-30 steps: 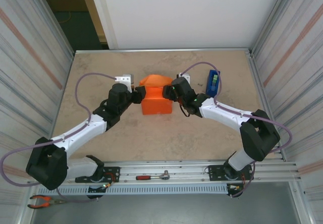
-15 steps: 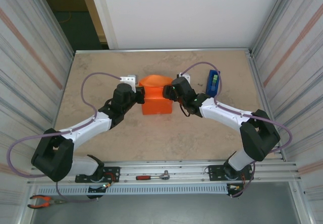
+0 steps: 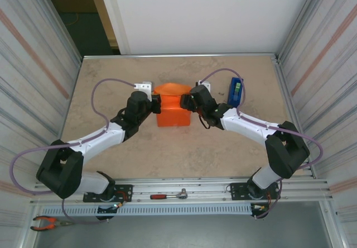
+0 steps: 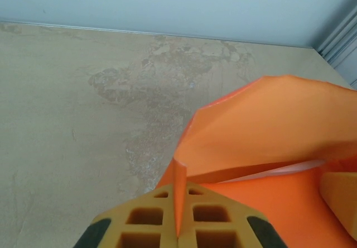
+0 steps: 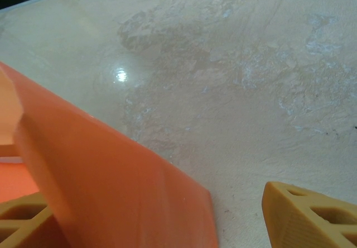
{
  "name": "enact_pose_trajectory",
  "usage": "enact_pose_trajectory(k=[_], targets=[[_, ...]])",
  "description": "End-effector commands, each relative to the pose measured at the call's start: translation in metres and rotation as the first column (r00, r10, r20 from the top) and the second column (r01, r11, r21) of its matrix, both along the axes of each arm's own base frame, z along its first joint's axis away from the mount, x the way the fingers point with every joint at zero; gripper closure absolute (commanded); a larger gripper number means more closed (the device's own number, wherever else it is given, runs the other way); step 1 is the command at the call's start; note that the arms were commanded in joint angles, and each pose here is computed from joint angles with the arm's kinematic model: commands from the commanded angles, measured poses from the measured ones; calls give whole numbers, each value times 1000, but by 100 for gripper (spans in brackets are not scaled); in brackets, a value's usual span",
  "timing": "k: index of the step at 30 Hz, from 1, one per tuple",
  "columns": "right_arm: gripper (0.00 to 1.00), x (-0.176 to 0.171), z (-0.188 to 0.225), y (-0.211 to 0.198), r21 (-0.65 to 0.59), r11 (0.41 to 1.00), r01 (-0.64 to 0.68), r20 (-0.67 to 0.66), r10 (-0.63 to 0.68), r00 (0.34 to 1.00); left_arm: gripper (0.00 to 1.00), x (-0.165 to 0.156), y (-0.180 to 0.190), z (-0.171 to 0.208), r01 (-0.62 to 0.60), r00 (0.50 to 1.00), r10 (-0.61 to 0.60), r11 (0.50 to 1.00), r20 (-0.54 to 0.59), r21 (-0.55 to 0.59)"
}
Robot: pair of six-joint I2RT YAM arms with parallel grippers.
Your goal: Wrap the gift box in paper
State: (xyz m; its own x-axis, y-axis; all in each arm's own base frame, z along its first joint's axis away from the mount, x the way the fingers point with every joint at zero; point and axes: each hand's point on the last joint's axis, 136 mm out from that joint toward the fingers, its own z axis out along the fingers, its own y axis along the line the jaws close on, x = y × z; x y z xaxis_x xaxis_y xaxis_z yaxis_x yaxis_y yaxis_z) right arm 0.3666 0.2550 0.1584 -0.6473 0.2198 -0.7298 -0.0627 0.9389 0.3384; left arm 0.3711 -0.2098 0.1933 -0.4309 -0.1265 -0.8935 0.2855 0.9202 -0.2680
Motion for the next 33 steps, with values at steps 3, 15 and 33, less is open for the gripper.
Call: enact_pose_trajectory(k=[3, 15, 33], targets=[[24, -12, -24, -13, -61, 998, 8, -78, -12, 997, 51, 13, -4, 36, -10, 995, 11, 1000, 97, -9], [24, -12, -27, -14, -61, 998, 10, -84, -16, 996, 75, 22, -5, 48, 3, 992, -4, 1000, 128, 7], [24, -12, -26, -15, -60, 998, 12, -85, -17, 996, 100, 28, 1, 62, -17, 990, 17, 1000, 143, -5]])
